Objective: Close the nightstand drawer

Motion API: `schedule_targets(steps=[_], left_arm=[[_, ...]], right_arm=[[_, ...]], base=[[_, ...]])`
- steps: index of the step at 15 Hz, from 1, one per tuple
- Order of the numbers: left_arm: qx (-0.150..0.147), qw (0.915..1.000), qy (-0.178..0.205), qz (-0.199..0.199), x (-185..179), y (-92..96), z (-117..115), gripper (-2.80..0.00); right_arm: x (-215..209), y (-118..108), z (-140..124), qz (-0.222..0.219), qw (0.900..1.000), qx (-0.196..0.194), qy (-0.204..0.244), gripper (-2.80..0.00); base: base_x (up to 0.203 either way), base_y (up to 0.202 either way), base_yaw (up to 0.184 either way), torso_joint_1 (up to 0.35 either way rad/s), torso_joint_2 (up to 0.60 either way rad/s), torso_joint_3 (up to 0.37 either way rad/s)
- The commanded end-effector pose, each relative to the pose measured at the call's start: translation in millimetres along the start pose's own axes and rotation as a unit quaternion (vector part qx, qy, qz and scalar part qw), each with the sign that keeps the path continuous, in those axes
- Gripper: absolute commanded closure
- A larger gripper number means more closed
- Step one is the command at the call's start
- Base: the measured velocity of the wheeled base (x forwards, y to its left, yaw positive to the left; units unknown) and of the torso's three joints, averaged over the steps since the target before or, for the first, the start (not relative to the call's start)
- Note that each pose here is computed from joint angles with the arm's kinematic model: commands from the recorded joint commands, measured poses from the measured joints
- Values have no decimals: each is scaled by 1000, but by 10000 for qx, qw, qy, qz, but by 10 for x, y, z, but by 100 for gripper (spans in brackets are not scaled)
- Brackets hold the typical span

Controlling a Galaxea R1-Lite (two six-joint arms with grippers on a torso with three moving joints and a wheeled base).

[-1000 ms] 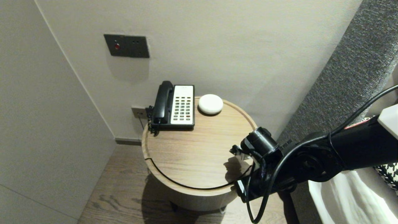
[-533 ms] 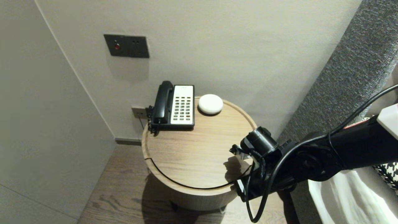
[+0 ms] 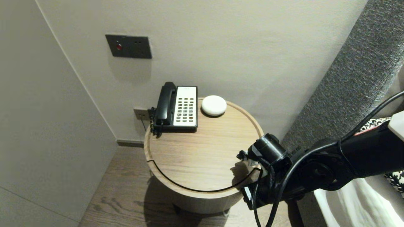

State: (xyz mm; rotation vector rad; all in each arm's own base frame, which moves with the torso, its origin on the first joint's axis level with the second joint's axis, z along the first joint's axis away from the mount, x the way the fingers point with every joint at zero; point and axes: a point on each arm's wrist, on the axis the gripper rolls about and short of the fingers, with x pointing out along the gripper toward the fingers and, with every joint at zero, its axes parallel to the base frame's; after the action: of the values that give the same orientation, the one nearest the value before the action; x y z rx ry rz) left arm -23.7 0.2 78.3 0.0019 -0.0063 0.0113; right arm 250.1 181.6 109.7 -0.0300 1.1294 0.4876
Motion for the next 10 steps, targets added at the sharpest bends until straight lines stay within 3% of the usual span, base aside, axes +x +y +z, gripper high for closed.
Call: schedule_targets(steps=[1, 6, 10], left_arm=[[0, 10000, 1, 5, 0, 0, -1, 0], [1, 10000, 1, 2, 0, 0, -1, 0], [-2, 10000, 1, 5, 0, 0, -1, 0]], right_arm=[[-58, -12, -95, 2, 10000, 5, 76, 0], [-154, -107, -307, -80, 9997, 93, 222, 0], [-207, -536, -432, -414, 9960, 740, 292, 0]], base=[[0, 0, 0, 0, 0, 0], [0, 0, 0, 0, 0, 0], [0, 0, 0, 0, 0, 0]])
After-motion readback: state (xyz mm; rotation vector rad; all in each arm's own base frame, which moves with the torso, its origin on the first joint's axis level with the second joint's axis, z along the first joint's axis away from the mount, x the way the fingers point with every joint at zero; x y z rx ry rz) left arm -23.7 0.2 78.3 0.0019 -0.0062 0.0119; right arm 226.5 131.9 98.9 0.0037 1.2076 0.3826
